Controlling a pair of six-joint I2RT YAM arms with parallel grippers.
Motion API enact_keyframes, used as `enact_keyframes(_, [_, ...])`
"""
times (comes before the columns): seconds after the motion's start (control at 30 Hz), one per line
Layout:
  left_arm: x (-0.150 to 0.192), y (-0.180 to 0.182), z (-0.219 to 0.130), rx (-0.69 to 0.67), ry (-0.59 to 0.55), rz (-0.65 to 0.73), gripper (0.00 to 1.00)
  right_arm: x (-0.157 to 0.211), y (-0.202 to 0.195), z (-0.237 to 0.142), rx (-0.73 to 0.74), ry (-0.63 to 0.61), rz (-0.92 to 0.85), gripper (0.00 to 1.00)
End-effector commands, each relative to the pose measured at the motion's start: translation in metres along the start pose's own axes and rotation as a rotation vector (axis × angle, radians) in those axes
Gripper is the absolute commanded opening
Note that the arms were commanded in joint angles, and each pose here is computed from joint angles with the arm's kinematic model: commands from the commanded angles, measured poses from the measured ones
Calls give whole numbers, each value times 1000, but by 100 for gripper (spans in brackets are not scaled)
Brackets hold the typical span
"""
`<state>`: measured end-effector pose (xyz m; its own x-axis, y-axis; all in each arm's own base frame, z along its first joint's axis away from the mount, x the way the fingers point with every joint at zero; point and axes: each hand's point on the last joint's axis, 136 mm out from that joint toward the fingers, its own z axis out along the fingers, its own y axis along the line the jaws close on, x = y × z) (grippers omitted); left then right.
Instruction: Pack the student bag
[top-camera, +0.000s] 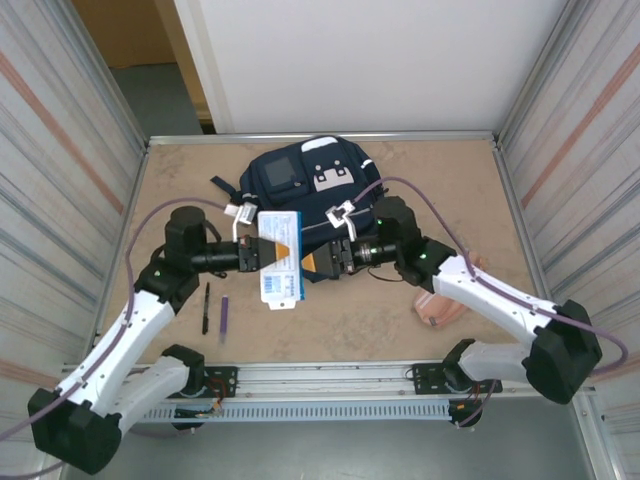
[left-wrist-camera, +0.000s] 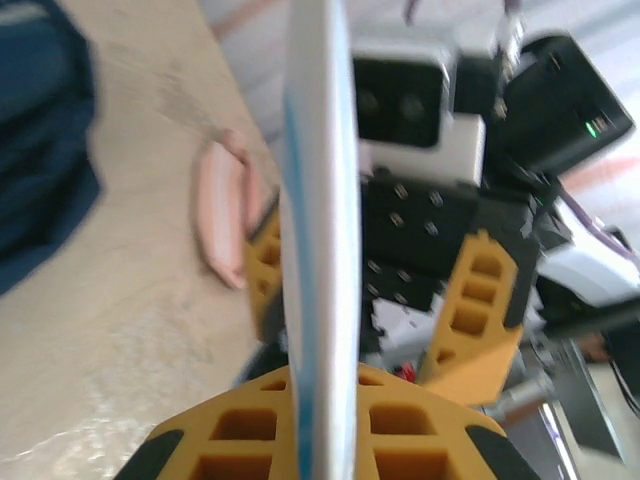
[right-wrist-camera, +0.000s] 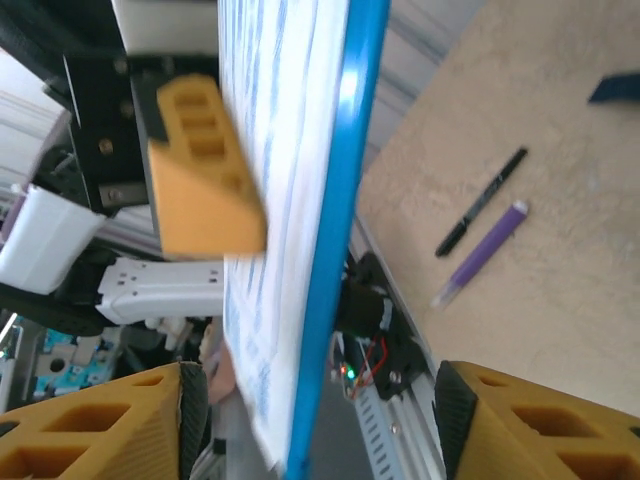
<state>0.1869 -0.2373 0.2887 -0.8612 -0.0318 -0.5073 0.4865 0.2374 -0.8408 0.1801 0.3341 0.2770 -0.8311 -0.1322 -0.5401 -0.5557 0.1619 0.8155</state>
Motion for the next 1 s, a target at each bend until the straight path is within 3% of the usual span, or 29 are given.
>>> enact_keyframes(0.0, [11,-45,11,153,116,152,7,-22,22,-13,-38,-102,-81,71])
enact_keyframes(0.13, [21,-53,31,188,204,173,7,-45,31,-33,-61,-261,-39,62])
enact_keyframes(0.27, [16,-42,40,140,194,153,7,-53,48,-55,-82,-348,-58,34])
enact_keyframes(0.4, [12,-40,43,139,184,146,23,-52,64,-66,-95,-387,-83,5])
enact_keyframes(0.43, [10,-37,43,128,174,146,31,-53,63,-69,-78,-395,-81,0])
enact_keyframes(0.57, [4,-35,43,116,155,150,31,-55,39,-79,74,-441,-36,0])
enact_keyframes(0.63, [0,-30,43,82,140,159,52,-58,23,-86,147,-455,-2,0])
enact_keyframes(0.7, [-2,-15,43,20,131,186,60,-63,1,-97,245,-463,41,0])
enact_keyframes(0.77, [-7,23,45,-165,117,271,68,-66,-26,-117,371,-479,105,0])
enact_keyframes(0.87, [-5,92,55,-545,228,578,81,-69,-61,-152,484,-533,223,0])
enact_keyframes(0.97, [-27,132,65,-723,320,623,78,-73,-82,-188,503,-607,342,0])
